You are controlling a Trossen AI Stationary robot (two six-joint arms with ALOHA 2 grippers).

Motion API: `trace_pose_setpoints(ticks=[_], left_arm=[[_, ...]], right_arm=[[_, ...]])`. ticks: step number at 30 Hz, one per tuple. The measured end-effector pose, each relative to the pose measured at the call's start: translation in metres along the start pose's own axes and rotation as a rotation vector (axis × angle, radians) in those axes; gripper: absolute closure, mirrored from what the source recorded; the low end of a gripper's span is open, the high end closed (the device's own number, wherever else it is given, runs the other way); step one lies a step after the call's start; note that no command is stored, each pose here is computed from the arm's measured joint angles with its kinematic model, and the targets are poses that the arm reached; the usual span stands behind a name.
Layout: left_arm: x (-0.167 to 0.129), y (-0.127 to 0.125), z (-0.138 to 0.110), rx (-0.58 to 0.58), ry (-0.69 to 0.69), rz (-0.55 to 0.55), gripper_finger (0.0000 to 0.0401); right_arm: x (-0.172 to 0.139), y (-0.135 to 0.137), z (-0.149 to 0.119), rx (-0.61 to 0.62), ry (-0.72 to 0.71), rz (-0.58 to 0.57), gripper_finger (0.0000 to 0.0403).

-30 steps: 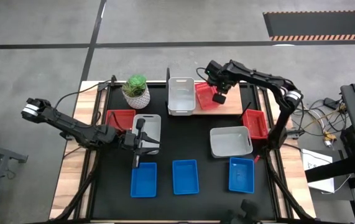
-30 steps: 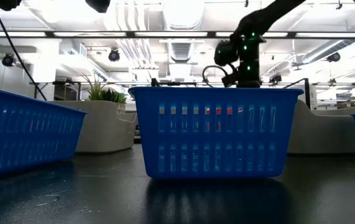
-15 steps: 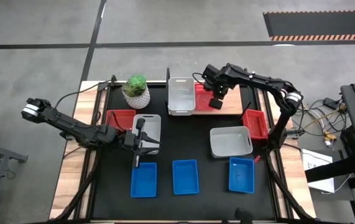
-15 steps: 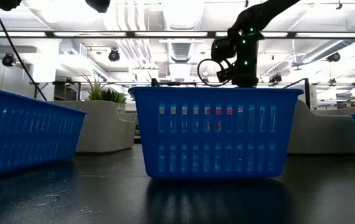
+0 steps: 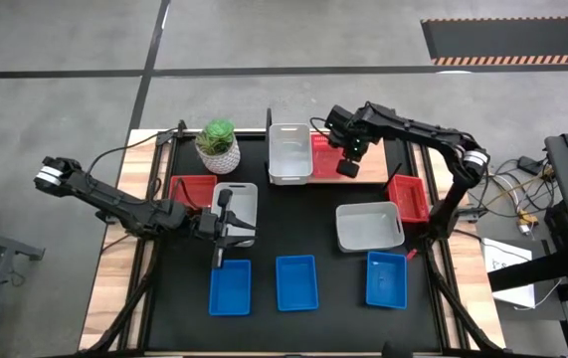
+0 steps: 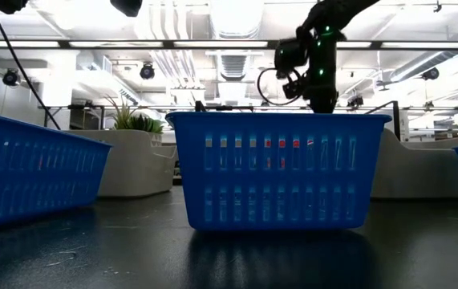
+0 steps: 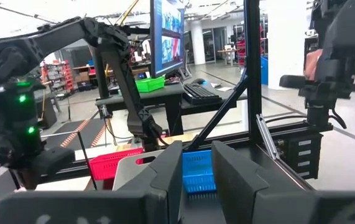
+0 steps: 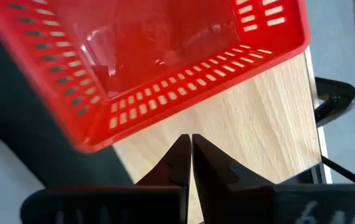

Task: Stack baskets on shelf by color
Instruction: Put the middle blue bin on the shelf

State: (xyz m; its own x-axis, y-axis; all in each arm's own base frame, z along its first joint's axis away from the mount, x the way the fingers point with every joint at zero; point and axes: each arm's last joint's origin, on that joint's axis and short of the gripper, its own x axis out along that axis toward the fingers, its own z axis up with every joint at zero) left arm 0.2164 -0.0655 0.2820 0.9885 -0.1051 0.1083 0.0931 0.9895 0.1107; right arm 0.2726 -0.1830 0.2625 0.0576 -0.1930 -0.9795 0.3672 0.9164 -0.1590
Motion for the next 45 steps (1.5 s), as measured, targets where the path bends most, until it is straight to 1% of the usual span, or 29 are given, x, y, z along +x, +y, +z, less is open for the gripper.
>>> trace_pose_setpoints(ticks=[5,7,10,14,16,19,22,24,26,29,31,33,36,38,40,41,43,45], left_arm=[[0.000,0.000,-0.001,-0.013,0.010,-0.001,0.0331],[0.000,0.000,-0.003,-0.039,0.030,-0.003,0.0331],[0.000,-0.001,-0.005,-0.042,0.046,-0.005,0.0331],[0.000,-0.001,-0.006,-0.038,0.055,-0.006,0.0331],[0.000,-0.001,-0.006,-0.024,0.054,-0.006,0.0331],[0.000,-0.001,-0.006,0.019,0.059,-0.008,0.0331],[-0.001,-0.001,-0.009,0.052,0.088,-0.011,0.0331],[-0.001,-0.001,-0.011,0.058,0.105,-0.003,0.0331],[-0.001,0.001,-0.011,0.032,0.107,0.056,0.0331],[-0.001,0.004,-0.007,-0.066,0.078,0.173,0.0331],[-0.001,0.006,-0.006,-0.122,0.058,0.223,0.0331],[0.000,0.006,-0.006,-0.158,0.048,0.226,0.0331],[0.003,0.004,-0.013,-0.155,0.087,0.221,0.0331],[0.007,0.001,-0.022,-0.138,0.135,0.217,0.0331],[0.012,-0.001,-0.032,-0.098,0.185,0.203,0.0331],[0.015,-0.003,-0.038,-0.085,0.209,0.201,0.0331],[0.022,-0.004,-0.043,-0.106,0.220,0.205,0.0331],[0.028,-0.007,-0.044,-0.179,0.194,0.203,0.0331]], right_arm=[[-0.028,0.019,-0.009,-0.010,-0.066,0.009,0.0394],[-0.039,0.031,-0.013,-0.029,-0.108,0.034,0.0394],[-0.057,0.053,-0.018,-0.065,-0.191,0.065,0.0394],[-0.073,0.090,-0.025,-0.173,-0.394,0.091,0.0394],[-0.076,0.107,-0.031,-0.240,-0.504,0.112,0.0394],[-0.076,0.125,-0.040,-0.310,-0.654,0.132,0.0394],[-0.075,0.131,-0.045,-0.365,-0.776,0.124,0.0394],[-0.077,0.130,-0.044,-0.365,-0.854,0.109,0.0394],[-0.081,0.126,-0.041,-0.350,-0.933,0.089,0.0394],[-0.091,0.122,-0.037,-0.316,-1.030,0.079,0.0394],[-0.101,0.120,-0.036,-0.309,-1.057,0.081,0.0394],[-0.110,0.120,-0.037,-0.319,-1.068,0.087,0.0394],[-0.114,0.125,-0.044,-0.377,-1.045,0.146,0.0394],[-0.107,0.136,-0.050,-0.465,-1.014,0.200,0.0394],[-0.092,0.151,-0.056,-0.581,-0.984,0.214,0.0394],[-0.086,0.157,-0.056,-0.607,-0.990,0.218,0.0394],[-0.079,0.167,-0.057,-0.601,-1.017,0.243,0.0394],[-0.075,0.176,-0.060,-0.592,-1.016,0.272,0.0394]])
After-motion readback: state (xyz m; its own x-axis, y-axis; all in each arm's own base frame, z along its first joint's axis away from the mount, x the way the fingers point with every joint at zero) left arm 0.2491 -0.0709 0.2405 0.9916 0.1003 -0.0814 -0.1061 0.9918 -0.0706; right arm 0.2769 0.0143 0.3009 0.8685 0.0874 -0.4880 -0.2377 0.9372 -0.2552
